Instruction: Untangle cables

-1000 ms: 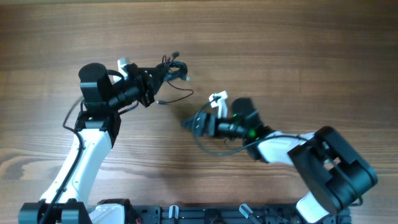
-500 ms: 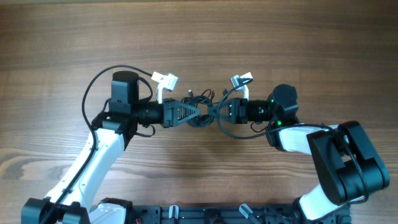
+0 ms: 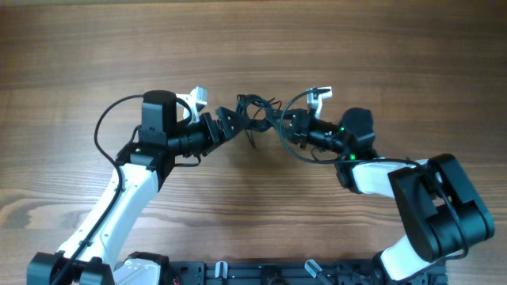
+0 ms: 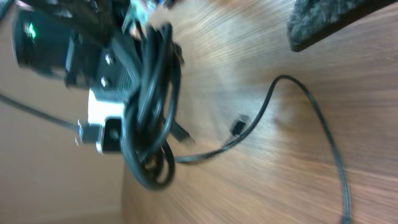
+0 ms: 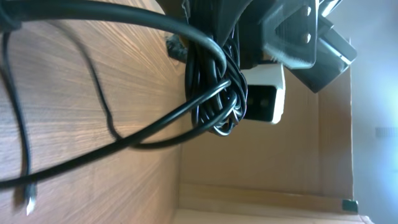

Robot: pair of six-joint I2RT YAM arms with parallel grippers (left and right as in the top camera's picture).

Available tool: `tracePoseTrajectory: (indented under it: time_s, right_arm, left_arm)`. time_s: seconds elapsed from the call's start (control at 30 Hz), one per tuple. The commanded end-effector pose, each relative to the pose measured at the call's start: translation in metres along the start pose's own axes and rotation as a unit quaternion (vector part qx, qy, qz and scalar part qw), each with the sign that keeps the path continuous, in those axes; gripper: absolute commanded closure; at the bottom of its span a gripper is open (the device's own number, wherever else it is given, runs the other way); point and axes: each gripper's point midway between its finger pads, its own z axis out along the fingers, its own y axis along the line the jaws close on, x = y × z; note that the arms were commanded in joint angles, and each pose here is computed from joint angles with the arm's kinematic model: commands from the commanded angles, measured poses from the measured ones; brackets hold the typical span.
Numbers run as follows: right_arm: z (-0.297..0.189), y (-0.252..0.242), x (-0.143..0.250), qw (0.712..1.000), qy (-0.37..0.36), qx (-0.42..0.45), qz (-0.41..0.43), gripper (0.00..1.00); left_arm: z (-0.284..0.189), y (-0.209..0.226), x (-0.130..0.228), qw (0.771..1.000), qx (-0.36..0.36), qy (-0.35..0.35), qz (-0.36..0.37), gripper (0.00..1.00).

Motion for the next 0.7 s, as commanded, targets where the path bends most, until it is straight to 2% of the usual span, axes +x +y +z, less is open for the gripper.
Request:
tracePoseTrajectory:
  time_s: [0.0, 0.07, 0.13, 0.17, 0.2, 0.27, 0.33, 0.4, 0.47, 0.5, 0.67]
  right_arm:
    - [0.020, 0.002, 0.016, 1.000, -0.008, 0.003, 0.011, 0.96]
    - [0.030, 0.003, 0.028, 1.000, -0.007, 0.004, 0.009, 0.96]
    - [0.037, 0.004, 0.038, 1.000, -0.003, 0.005, 0.008, 0.96]
    - [0.041, 0.005, 0.044, 1.000, -0.001, 0.005, 0.007, 0.96]
    - [0.042, 0.005, 0.046, 1.000, -0.001, 0.006, 0.007, 0.96]
    - [0.043, 0.001, 0.047, 1.000, -0.003, 0.013, 0.010, 0.94]
    - [0.040, -0.013, 0.046, 0.999, 0.001, 0.040, -0.012, 0.55]
    - [0.032, -0.040, 0.049, 0.996, 0.024, 0.087, -0.021, 0.42]
    - [0.019, -0.061, 0.047, 0.991, 0.035, 0.124, 0.019, 0.34]
    - [0.014, -0.066, 0.045, 0.990, 0.038, 0.130, 0.032, 0.26]
    - [0.015, -0.050, 0.038, 0.992, 0.030, 0.099, 0.071, 0.01]
  left_arm:
    - [-0.003, 0.006, -0.017, 0.997, -0.029, -0.049, -0.052, 0.19]
    - [-0.003, 0.005, -0.017, 0.997, -0.028, -0.050, -0.051, 0.33]
    - [-0.003, 0.006, -0.018, 0.997, -0.030, -0.053, -0.051, 0.55]
    - [-0.004, 0.008, -0.020, 0.996, -0.035, -0.059, -0.054, 0.77]
    - [-0.004, 0.010, -0.022, 0.995, -0.041, -0.067, -0.066, 0.93]
    - [-0.006, 0.016, -0.028, 0.991, -0.053, -0.085, -0.088, 0.96]
    - [-0.007, 0.019, -0.032, 0.989, -0.061, -0.097, -0.089, 0.96]
    - [-0.007, 0.018, -0.032, 0.991, -0.062, -0.097, -0.072, 0.96]
    - [-0.007, 0.018, -0.032, 0.993, -0.066, -0.094, -0.039, 0.96]
    - [-0.007, 0.018, -0.032, 0.993, -0.066, -0.094, -0.032, 0.96]
    - [-0.006, 0.018, -0.031, 0.989, -0.076, -0.083, 0.094, 0.96]
